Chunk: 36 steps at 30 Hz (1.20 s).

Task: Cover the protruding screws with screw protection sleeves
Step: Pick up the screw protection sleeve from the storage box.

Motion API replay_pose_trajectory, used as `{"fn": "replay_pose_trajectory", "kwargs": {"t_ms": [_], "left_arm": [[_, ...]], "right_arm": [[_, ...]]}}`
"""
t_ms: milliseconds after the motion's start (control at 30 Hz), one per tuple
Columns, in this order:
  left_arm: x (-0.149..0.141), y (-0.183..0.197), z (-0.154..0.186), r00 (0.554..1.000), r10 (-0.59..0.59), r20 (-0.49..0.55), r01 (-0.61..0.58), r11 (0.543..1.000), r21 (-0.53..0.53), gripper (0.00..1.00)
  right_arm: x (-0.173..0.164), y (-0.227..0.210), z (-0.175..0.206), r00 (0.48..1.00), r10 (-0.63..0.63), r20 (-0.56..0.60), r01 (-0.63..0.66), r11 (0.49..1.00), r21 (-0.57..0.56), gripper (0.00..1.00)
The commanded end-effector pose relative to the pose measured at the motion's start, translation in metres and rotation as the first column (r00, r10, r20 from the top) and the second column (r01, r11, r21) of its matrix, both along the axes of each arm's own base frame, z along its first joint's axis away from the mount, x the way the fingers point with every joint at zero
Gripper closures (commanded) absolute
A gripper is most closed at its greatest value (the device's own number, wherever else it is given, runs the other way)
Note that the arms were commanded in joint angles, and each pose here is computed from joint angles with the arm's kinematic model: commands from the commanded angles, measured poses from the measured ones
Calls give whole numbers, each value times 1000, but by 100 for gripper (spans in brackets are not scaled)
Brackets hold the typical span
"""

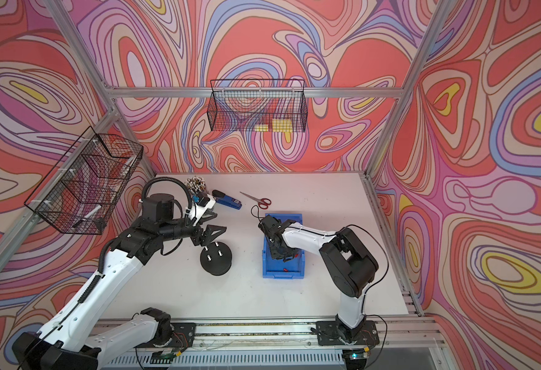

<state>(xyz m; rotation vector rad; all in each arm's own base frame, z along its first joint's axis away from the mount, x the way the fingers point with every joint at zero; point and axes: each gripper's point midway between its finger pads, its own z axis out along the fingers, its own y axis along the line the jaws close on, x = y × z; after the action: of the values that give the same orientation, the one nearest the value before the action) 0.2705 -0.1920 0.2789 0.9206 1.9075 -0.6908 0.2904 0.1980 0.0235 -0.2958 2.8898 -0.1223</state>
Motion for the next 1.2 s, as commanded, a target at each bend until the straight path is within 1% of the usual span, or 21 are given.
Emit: {"fn": "replay_pose_trajectory", "kwargs": {"t_ms": [0, 167, 500, 667, 733, 833, 933, 1033, 1067, 1133, 1167], "left_arm": [[1, -3, 8, 1000, -18, 18, 18, 1000, -6, 28], [1, -4, 7, 1000, -20, 14, 20, 1000, -7, 28], [1, -4, 6, 1000, -20, 10, 20, 1000, -7, 27], [2, -4, 7, 1000, -17, 11, 17, 1000, -10, 28], [5, -4, 9, 1000, -5, 8, 5, 1000, -20, 28], [12, -6, 17, 1000, 23, -7, -23, 998, -55, 28], [15, -12, 25, 999, 15, -43, -19, 996, -92, 29], [11, -20, 32, 996, -40, -84, 29, 991, -130, 31], [7, -24, 33, 992, -78, -103, 63, 988, -142, 31], [-5, -31, 35, 979, -160, -128, 138, 976, -167, 31], [-11, -35, 35, 968, -202, -147, 174, 968, -183, 31]], "right_arm": [[-8, 2, 2, 1000, -9, -8, 10, 1000, 25, 75], [-9, 4, 0, 1000, -5, -13, 5, 999, 32, 82], [-13, 4, -1, 1000, -8, -15, 9, 999, 39, 85], [-13, 4, 1, 1000, -6, -10, 6, 999, 38, 96], [-11, 5, 16, 1000, -3, 22, 2, 998, 60, 100], [-12, 7, 35, 998, 8, 58, -14, 995, 94, 100], [-16, 15, 61, 994, 50, 102, -67, 982, 176, 100], [-25, 31, 91, 978, 126, 165, -172, 938, 300, 100], [-29, 38, 104, 967, 160, 199, -223, 909, 352, 100], [-38, 55, 130, 932, 234, 278, -342, 825, 449, 100], [-45, 65, 144, 906, 274, 322, -408, 768, 493, 100]]}}
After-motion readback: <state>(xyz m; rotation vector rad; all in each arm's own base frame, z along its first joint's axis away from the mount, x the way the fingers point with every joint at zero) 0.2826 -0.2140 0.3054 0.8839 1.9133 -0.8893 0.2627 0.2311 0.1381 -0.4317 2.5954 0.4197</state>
